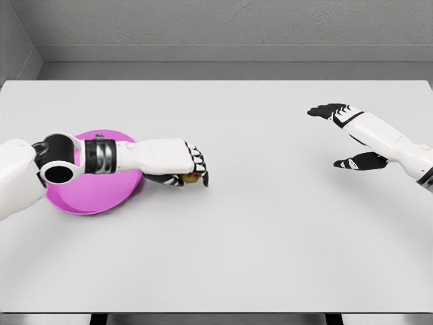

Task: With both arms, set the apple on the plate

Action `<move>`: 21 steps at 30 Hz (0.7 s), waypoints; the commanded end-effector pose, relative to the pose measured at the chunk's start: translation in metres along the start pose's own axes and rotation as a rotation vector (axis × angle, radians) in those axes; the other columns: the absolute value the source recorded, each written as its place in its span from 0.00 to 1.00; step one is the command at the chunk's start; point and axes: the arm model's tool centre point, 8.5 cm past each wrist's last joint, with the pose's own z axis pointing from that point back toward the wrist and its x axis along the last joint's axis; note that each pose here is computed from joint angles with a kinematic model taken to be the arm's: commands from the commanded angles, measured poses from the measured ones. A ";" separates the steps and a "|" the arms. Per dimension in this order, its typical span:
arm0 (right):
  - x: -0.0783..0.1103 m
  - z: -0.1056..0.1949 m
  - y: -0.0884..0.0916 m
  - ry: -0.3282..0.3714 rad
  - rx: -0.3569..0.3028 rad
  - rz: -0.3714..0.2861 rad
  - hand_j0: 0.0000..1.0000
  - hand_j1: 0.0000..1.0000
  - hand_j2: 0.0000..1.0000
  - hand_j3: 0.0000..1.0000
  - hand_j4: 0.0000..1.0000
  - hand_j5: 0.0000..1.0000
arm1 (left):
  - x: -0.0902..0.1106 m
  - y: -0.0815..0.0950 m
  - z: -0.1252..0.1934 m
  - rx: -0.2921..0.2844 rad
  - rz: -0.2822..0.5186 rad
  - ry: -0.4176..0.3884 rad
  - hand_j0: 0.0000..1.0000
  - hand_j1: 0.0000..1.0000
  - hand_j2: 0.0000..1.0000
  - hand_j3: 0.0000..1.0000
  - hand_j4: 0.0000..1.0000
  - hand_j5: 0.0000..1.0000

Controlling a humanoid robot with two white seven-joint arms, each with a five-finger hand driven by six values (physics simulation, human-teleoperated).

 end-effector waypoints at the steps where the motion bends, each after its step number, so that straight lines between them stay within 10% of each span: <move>1: 0.000 0.000 -0.001 -0.001 -0.005 -0.005 1.00 1.00 1.00 1.00 1.00 1.00 | -0.001 0.004 0.005 0.013 0.003 0.005 0.61 0.61 0.61 0.61 0.61 0.61; 21: -0.001 0.005 -0.002 0.010 -0.014 -0.007 1.00 1.00 1.00 1.00 1.00 1.00 | -0.022 0.009 0.060 0.024 0.013 0.116 0.61 0.61 0.61 0.61 0.61 0.61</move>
